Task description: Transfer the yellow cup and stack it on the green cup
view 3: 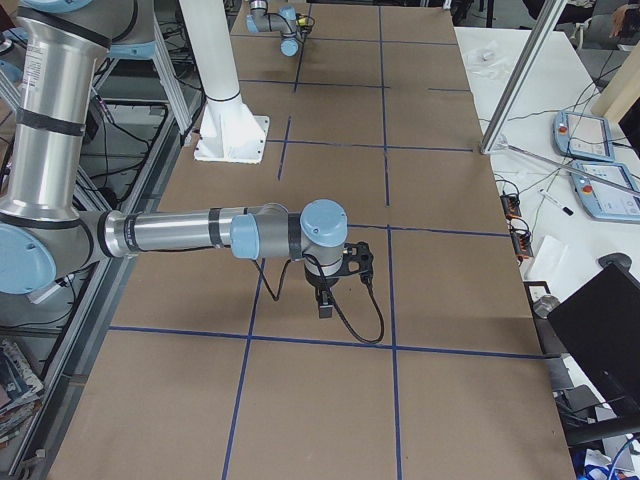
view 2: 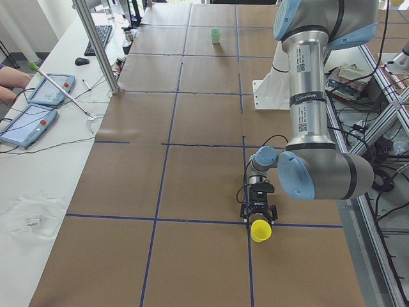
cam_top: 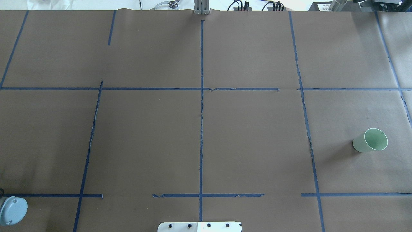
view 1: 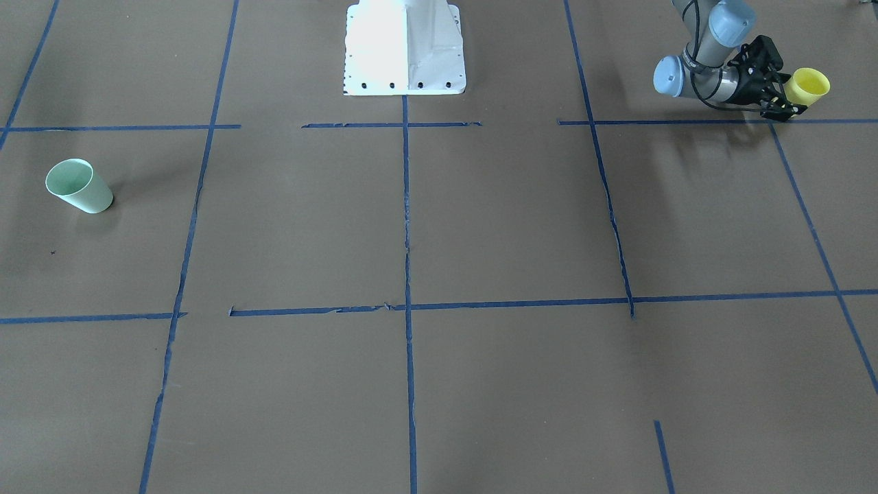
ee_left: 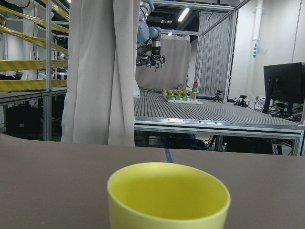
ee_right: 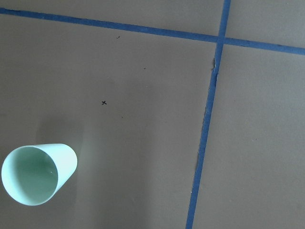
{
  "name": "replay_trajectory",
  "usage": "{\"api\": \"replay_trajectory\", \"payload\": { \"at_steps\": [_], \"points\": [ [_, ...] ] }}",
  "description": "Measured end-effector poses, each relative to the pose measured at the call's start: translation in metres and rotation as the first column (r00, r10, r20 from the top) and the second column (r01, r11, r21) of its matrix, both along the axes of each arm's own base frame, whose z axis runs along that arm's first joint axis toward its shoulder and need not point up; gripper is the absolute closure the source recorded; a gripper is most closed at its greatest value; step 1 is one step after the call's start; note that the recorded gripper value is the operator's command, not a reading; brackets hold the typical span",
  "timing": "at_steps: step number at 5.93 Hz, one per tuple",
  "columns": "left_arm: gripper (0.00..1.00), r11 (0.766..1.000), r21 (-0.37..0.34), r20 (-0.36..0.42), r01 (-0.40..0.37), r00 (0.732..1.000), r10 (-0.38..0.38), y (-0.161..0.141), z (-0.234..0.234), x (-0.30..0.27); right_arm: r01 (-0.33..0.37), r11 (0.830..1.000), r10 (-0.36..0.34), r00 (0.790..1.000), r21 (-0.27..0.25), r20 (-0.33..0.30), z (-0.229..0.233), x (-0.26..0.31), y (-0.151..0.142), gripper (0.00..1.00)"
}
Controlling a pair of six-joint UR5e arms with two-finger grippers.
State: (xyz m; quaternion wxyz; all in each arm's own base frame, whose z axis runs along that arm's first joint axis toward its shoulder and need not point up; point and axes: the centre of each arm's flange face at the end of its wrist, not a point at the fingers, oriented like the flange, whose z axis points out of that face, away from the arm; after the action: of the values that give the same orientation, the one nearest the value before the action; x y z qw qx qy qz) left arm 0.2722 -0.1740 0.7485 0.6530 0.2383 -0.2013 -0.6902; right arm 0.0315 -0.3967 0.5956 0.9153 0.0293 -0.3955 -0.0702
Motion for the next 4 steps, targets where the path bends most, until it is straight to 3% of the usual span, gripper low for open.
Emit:
{"api": "replay_trajectory", "payload": {
  "at_steps": [3,4],
  "points": [
    [0.00,1.000,0.001,0.019,-0.009,1.000,0.009,0.002,0.010,-0.007,-0.001,1.000,0.001,1.000,0.003,0.000,-0.002,0.000,0.000,0.00],
    [0.04,1.000,0.002,0.022,-0.015,1.000,0.015,0.003,0.016,-0.007,-0.002,1.000,0.002,1.000,0.004,0.000,-0.003,0.000,0.000,0.00]
  ]
}}
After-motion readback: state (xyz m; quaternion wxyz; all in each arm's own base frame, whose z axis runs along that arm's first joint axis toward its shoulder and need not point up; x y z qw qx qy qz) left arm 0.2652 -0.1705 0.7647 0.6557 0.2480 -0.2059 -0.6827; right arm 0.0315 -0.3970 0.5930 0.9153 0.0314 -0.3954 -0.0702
